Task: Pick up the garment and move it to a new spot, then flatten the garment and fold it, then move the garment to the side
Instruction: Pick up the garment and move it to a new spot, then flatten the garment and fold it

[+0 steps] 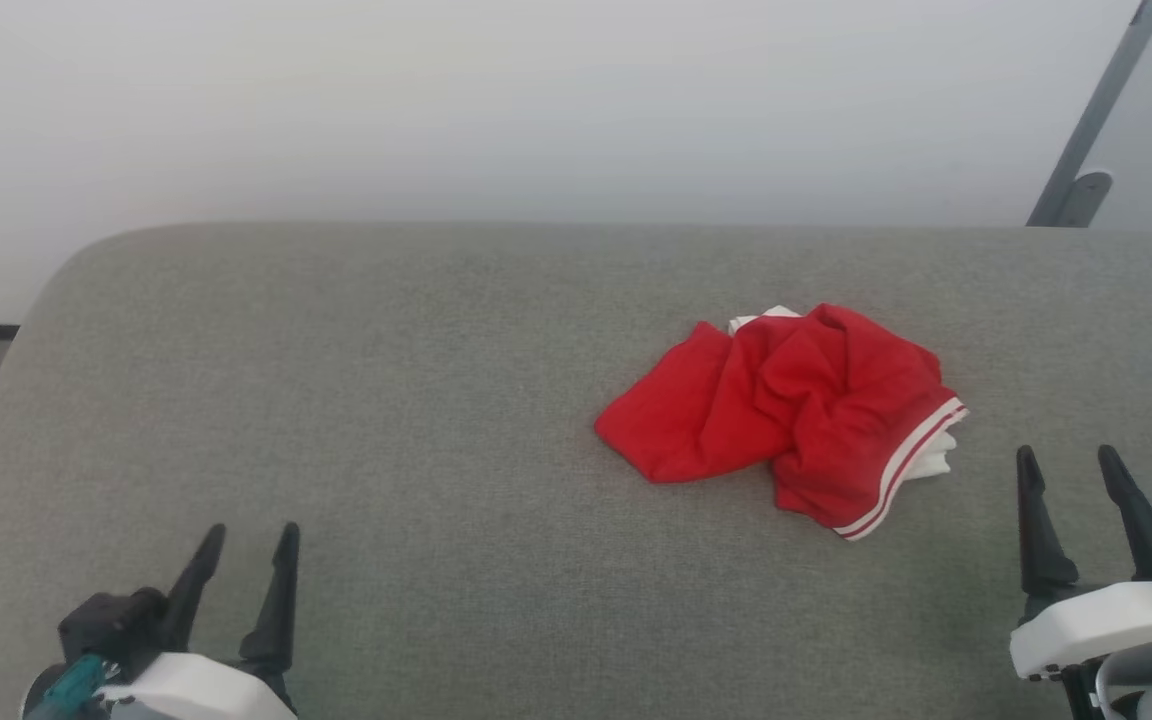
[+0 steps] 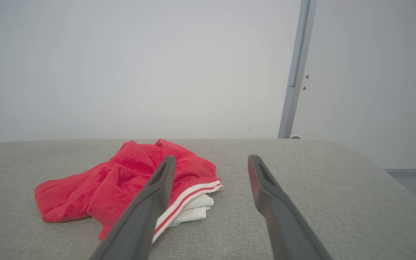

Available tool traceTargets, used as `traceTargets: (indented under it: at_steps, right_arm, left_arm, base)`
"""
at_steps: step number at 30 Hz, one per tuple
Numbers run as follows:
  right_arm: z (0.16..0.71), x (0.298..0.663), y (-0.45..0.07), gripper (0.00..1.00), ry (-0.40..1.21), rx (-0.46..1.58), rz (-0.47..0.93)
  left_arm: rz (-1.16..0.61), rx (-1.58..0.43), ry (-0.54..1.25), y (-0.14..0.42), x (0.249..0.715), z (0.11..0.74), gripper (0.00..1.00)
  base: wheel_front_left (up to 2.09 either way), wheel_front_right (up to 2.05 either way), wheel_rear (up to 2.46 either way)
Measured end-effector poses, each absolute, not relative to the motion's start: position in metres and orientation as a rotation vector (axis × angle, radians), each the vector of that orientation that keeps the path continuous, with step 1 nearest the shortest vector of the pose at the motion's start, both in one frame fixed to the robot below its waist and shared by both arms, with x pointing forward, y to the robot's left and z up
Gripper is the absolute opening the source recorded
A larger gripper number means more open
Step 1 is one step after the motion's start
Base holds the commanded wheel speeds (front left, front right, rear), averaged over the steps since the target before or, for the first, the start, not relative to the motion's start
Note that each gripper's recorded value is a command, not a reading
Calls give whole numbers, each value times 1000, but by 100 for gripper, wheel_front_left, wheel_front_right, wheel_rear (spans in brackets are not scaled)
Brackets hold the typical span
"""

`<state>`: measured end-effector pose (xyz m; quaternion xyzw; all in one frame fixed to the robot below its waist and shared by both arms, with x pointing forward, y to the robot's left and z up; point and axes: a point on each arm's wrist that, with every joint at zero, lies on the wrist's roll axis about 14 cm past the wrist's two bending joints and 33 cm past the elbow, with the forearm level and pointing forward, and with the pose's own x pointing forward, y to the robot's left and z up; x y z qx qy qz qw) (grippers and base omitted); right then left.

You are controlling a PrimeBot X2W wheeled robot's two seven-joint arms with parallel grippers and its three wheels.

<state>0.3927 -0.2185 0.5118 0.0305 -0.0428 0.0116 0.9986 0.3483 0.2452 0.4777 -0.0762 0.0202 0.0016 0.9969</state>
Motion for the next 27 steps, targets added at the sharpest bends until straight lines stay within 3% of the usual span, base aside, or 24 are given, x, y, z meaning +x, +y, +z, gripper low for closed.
traceTargets:
  at_steps: [6,27]
  right_arm:
    - [522,388,-222,100,-118,68,9]
    - [504,392,-219,100,-61,64,21]
  left_arm:
    - [25,-106,-64,244,346,505,100]
    - [34,-77,-17,234,343,487,100]
  base:
    - [0,0,0]
    - [0,0,0]
